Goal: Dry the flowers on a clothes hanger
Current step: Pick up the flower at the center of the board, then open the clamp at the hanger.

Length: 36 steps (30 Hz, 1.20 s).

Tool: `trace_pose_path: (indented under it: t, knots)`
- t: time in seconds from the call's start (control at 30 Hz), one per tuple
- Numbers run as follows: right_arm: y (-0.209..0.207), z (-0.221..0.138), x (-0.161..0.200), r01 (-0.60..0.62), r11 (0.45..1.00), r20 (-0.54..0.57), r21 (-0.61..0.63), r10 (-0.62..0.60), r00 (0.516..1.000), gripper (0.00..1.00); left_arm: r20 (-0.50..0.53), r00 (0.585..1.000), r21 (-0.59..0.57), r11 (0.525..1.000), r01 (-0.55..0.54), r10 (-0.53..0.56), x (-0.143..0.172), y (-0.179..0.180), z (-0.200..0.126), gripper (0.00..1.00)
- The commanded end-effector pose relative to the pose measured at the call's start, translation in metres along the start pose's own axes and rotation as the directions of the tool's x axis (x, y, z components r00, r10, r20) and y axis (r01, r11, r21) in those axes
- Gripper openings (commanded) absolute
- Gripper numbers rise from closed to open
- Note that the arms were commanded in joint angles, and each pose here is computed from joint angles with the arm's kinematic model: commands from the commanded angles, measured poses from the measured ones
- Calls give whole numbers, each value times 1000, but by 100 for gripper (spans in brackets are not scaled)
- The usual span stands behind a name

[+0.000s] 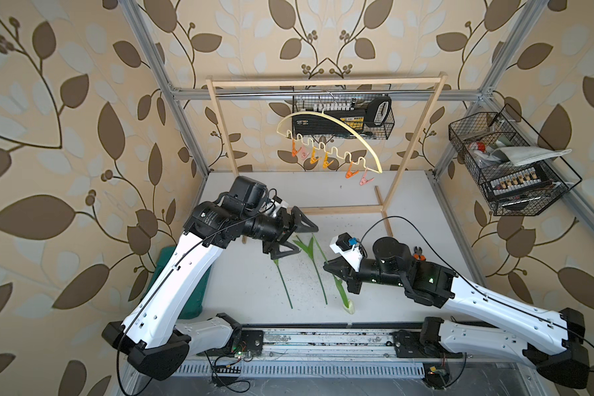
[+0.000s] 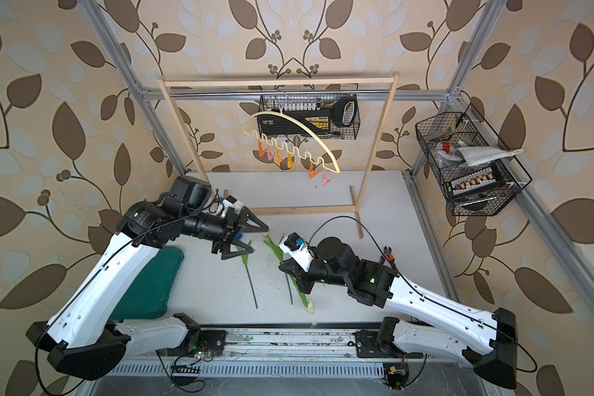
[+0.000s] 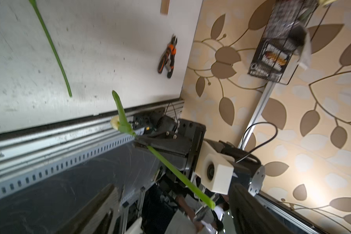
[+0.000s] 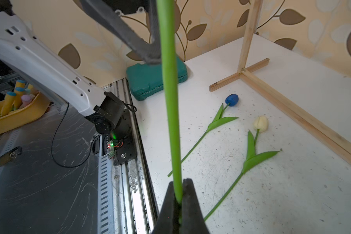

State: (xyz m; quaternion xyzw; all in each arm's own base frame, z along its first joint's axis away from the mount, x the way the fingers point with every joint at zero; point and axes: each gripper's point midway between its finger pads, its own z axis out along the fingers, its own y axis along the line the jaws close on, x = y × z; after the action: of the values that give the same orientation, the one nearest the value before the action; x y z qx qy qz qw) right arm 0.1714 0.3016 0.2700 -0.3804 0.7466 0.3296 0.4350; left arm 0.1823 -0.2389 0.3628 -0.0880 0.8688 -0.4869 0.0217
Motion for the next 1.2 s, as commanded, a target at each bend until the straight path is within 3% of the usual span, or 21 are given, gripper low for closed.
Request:
trace_pose_path:
  t: [0.0, 0.07, 0.13, 0.27, 0.4, 0.53, 0.73, 1.0, 1.17]
  knots:
    - [-48, -27, -19, -127, 972, 72, 196, 115, 991, 0, 292, 900, 10, 940, -342, 324, -43, -36, -23, 89]
    - [-78, -40, -14, -251, 936, 112, 248, 230, 967, 0, 402, 817, -75, 904, -422, 414, -69, -32, -23, 85]
    - [-105, -54, -5, -372, 888, 158, 270, 340, 927, 0, 438, 748, -159, 861, -482, 499, -89, -29, -16, 81]
    - [-138, -70, 15, -535, 802, 220, 265, 490, 843, 0, 419, 624, -350, 751, -560, 660, -110, -33, 2, 82]
    - [-153, -68, 27, -634, 745, 253, 208, 585, 771, 0, 402, 460, -452, 608, -652, 792, -111, -60, 31, 83]
    - [-165, -67, 32, -691, 700, 255, 183, 645, 720, 0, 366, 420, -470, 554, -687, 831, -121, -74, 67, 82]
    - [-181, -58, 45, -757, 639, 207, 136, 729, 652, 0, 421, 307, -409, 481, -776, 854, -122, -104, 92, 82]
    - [-186, -53, 42, -748, 652, 181, 124, 726, 664, 0, 403, 254, -385, 415, -825, 879, -133, -131, 122, 80]
    - [-187, -56, 40, -743, 657, 178, 125, 722, 669, 0, 388, 191, -409, 354, -841, 902, -127, -136, 134, 80]
